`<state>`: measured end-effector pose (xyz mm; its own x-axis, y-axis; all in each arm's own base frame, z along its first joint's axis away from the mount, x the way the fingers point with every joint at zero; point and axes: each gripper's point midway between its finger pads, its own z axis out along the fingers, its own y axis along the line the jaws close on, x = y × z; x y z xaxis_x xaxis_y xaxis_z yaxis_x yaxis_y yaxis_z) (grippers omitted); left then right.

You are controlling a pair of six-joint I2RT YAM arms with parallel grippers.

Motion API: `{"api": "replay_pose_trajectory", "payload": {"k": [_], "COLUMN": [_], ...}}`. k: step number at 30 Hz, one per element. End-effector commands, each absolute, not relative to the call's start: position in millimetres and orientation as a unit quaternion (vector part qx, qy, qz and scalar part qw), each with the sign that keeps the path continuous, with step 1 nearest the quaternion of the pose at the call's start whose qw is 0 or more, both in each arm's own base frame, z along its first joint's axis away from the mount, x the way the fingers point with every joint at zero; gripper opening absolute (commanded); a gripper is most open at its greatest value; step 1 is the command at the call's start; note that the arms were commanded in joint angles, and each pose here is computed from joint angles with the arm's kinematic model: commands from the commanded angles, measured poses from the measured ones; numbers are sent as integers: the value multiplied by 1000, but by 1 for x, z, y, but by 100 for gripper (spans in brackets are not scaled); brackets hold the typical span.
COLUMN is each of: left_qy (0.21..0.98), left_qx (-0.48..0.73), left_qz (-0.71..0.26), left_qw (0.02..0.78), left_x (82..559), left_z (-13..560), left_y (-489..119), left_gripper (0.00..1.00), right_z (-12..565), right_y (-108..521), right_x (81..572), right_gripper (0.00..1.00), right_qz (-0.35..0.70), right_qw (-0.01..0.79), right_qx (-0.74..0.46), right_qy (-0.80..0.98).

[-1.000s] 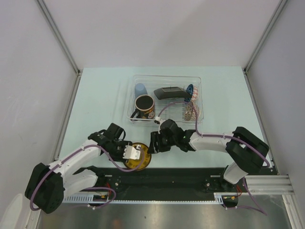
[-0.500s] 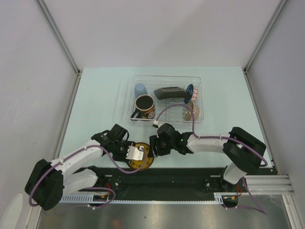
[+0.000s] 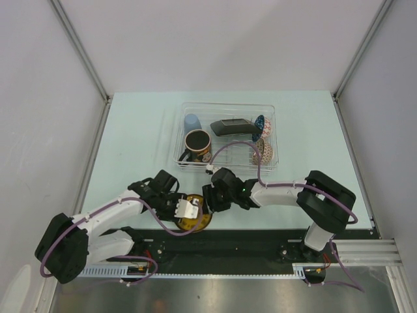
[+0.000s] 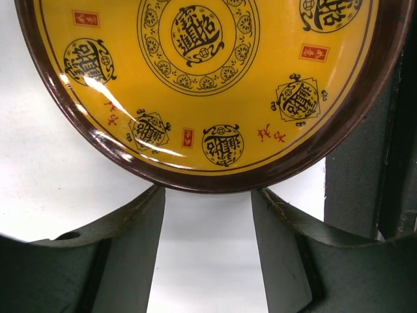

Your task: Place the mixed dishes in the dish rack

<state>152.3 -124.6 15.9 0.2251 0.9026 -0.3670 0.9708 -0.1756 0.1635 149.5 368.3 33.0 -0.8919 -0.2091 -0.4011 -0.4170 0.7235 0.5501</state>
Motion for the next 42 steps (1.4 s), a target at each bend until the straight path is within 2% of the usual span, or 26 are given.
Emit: {"api": "replay_pose_trajectory", "payload": {"k": [1, 7, 14, 19, 20, 24, 27, 30, 37, 39, 42], "left_qy": [598, 600, 601, 603, 601, 604, 607, 612, 647, 666, 706], "left_qx": [761, 758, 754, 752, 753, 748, 743, 737, 705, 679, 601], "left_qz": [-115, -115, -119, -120, -118, -119, -123, -121, -96, -97, -101], "left_qw": [222, 229, 235, 240, 241, 249, 254, 261, 276, 293, 360], "left_x": [162, 163, 163, 165, 165, 168, 169, 173, 191, 202, 228], "left_z": [28, 26, 28, 31, 32, 37, 40, 44, 75, 103, 163], "left_y": [-150, -153, -156, -158, -158, -161, -164, -166, -162, -161, -156], "left_gripper": [61, 60, 60, 60, 60, 60, 60, 60, 58, 57, 57], "right_z": [80, 111, 120, 104, 101, 94, 91, 89, 103, 111, 123], "right_y": [398, 405, 418, 424, 424, 422, 421, 419, 402, 391, 375], "right_x": [149, 149, 149, 153, 153, 156, 158, 161, 170, 174, 180], "right_gripper": [49, 47, 48, 46, 44, 26, 19, 1, 0, 0, 0], "right_qz": [385, 394, 410, 399, 398, 394, 390, 388, 367, 354, 341], "right_qw": [211, 250, 246, 222, 218, 210, 207, 206, 228, 242, 256], "right_qx": [-217, -241, -256, -257, -256, -250, -246, -241, -247, -257, -270], "right_qy": [872, 851, 840, 852, 854, 859, 863, 866, 867, 866, 864]}}
